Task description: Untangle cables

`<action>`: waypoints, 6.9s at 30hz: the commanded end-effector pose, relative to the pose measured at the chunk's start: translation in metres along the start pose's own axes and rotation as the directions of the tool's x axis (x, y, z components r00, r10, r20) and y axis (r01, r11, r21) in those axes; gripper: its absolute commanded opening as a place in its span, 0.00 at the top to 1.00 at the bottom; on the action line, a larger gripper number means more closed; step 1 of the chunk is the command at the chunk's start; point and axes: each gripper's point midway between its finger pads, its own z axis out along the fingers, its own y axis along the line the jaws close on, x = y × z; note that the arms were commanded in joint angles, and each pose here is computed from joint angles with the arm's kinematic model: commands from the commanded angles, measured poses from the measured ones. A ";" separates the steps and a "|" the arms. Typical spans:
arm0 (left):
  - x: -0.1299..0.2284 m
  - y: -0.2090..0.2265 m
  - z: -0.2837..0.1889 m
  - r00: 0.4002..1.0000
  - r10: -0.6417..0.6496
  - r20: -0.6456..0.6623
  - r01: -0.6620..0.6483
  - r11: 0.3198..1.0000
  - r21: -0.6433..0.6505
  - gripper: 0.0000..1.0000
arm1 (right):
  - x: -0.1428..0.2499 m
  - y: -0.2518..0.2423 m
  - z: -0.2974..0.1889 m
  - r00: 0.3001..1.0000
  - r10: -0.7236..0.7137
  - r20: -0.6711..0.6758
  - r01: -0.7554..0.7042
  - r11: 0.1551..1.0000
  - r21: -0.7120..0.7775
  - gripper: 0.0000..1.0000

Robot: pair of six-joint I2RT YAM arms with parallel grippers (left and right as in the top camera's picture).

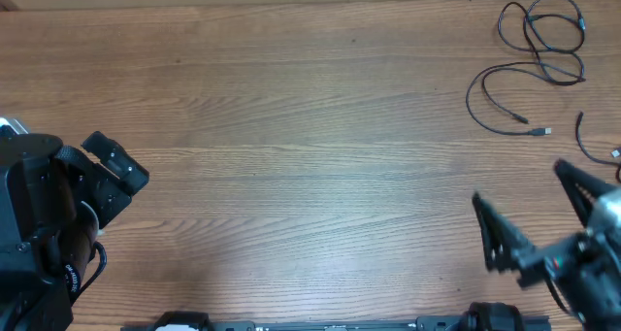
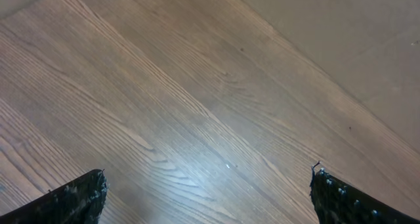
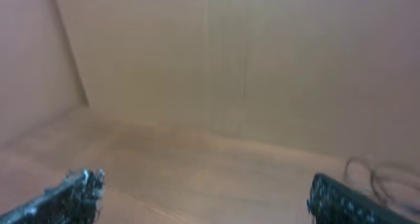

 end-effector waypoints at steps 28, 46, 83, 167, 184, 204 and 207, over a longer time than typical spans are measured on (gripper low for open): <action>-0.003 0.003 -0.001 1.000 0.008 0.016 -0.008 1.000 -0.012 0.00 | 0.150 -0.037 0.056 0.949 0.104 0.298 -0.116 0.993 0.023 0.00; -0.003 0.003 -0.001 1.000 0.008 0.016 -0.008 1.000 -0.012 0.01 | 0.174 -0.048 0.067 0.946 0.098 0.309 -0.119 0.992 0.051 0.00; -0.003 0.003 -0.001 1.000 0.008 0.016 -0.008 1.000 -0.012 0.00 | 0.256 -0.084 0.082 0.989 0.102 0.103 -0.125 0.960 0.250 0.00; -0.003 0.003 -0.001 1.000 0.008 0.016 -0.008 1.000 -0.012 0.00 | 0.257 -0.094 0.079 0.994 0.062 0.095 -0.088 0.949 0.302 0.00; -0.005 0.014 -0.019 0.997 -0.011 0.073 0.011 1.000 0.008 0.01 | 0.257 -0.094 0.079 0.994 0.061 0.095 -0.087 0.949 0.302 0.00; 0.059 0.108 -0.130 0.887 -0.340 0.312 0.246 0.920 0.304 0.01 | 0.257 -0.094 0.079 0.994 0.062 0.094 -0.087 0.949 0.302 0.00; 0.079 0.120 -0.121 0.878 -0.374 0.298 0.279 0.906 0.318 0.00 | 0.257 -0.094 0.079 0.994 0.062 0.094 -0.087 0.949 0.302 0.00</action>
